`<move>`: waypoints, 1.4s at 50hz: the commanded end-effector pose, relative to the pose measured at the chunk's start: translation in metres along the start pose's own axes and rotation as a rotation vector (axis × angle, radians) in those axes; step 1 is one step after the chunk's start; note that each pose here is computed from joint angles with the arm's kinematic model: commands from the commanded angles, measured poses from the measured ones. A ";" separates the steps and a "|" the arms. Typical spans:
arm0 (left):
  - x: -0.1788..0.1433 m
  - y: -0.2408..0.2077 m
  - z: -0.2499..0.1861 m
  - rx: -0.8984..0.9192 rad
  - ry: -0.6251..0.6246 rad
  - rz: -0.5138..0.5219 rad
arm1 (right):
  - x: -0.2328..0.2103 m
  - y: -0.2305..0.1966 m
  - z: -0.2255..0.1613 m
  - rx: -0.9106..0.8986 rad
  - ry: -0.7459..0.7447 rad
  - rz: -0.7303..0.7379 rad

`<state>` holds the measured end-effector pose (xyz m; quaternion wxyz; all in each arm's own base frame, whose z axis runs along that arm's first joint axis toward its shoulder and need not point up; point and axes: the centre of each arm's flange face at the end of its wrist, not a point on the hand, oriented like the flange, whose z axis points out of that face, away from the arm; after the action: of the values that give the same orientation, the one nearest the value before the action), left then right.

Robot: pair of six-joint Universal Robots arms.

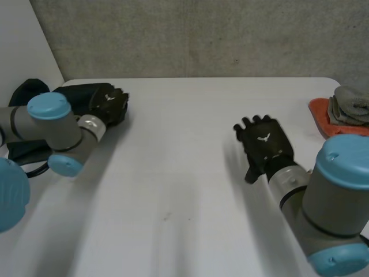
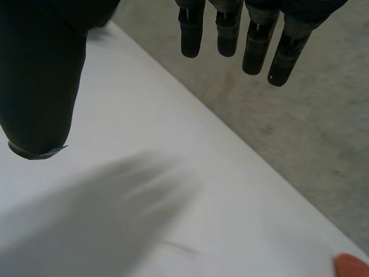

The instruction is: Fold the laundry.

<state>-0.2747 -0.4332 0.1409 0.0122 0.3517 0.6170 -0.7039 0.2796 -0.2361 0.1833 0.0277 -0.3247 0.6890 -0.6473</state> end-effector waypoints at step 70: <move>-0.033 0.016 -0.050 -0.202 0.120 -0.198 | 0.005 0.060 -0.026 -0.246 -0.127 -0.086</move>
<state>-0.2153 -0.4147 0.1455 -0.0519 0.3276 0.7110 -0.6201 0.2361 -0.2064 0.1447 0.0237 -0.3849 0.7617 -0.5207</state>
